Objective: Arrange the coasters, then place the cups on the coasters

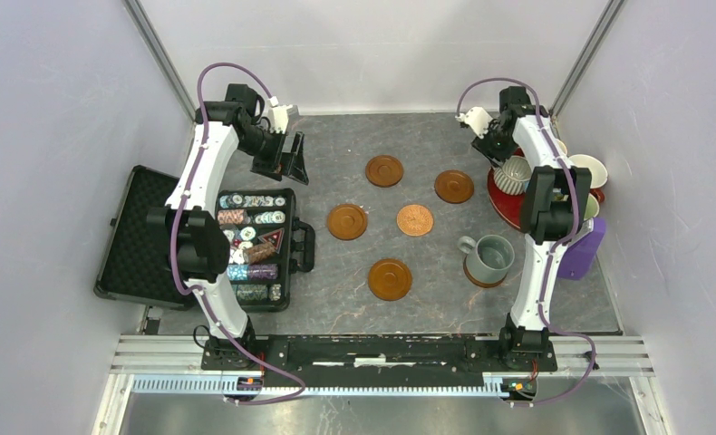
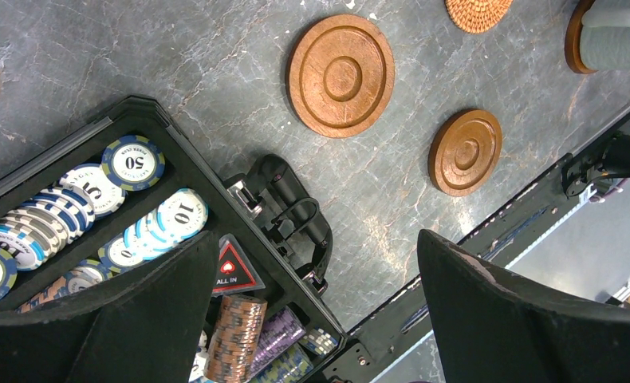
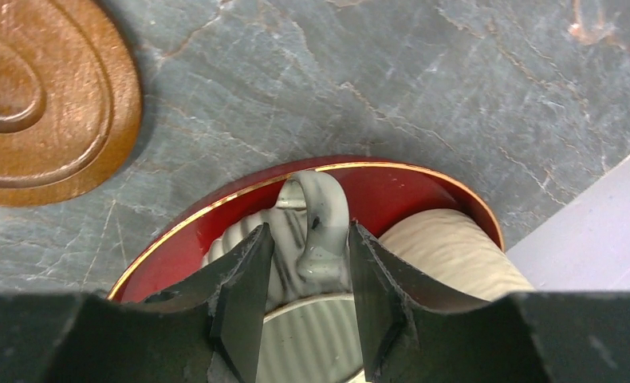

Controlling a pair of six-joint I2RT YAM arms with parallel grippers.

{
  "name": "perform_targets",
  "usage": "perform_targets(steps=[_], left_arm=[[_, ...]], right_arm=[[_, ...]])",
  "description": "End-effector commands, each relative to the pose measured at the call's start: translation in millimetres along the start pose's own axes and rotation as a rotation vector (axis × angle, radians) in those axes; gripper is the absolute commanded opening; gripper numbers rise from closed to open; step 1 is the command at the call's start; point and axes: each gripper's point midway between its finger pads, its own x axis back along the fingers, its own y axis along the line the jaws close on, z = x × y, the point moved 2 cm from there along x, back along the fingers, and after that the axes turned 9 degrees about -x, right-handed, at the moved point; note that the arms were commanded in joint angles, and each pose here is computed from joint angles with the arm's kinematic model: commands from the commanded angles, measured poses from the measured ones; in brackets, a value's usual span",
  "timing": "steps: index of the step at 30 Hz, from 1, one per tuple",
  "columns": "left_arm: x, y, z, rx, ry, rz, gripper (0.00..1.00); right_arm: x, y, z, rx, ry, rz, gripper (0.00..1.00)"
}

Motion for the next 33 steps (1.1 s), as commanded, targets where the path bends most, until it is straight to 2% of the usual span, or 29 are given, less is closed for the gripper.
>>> perform_targets(steps=[1, 9, 14, 19, 24, 27, 28, 33], left_arm=[[11.5, -0.7, -12.0, -0.025, -0.049, -0.016, 1.00], [11.7, -0.7, -11.3, -0.026, -0.048, -0.017, 1.00], [11.4, -0.5, -10.5, -0.023, -0.045, -0.019, 1.00], [11.4, 0.4, -10.4, -0.025, -0.044, -0.023, 1.00], [12.5, 0.2, -10.4, -0.029, -0.045, -0.027, 1.00], [12.6, 0.0, -10.8, -0.032, -0.045, -0.028, 1.00], [12.4, 0.8, -10.8, -0.030, -0.045, -0.029, 1.00], [12.0, 1.2, -13.5, -0.032, -0.050, -0.024, 1.00]], right_arm=[[4.7, 16.4, 20.0, 0.029, 0.069, -0.093, 0.48], [-10.0, 27.6, 36.3, 0.096, 0.144, -0.171, 0.46], [-16.2, 24.0, 41.1, 0.132, 0.171, -0.157, 0.46], [-20.0, 17.6, 39.7, 0.170, 0.168, -0.134, 0.41], [-7.2, 10.1, 31.7, 0.210, 0.154, -0.105, 0.25], [6.0, 9.6, 26.2, 0.238, 0.138, -0.097, 0.03], [9.8, 9.5, 24.6, 0.243, 0.132, -0.091, 0.00], [31.0, 13.2, 6.8, 0.298, 0.061, -0.078, 0.00]])
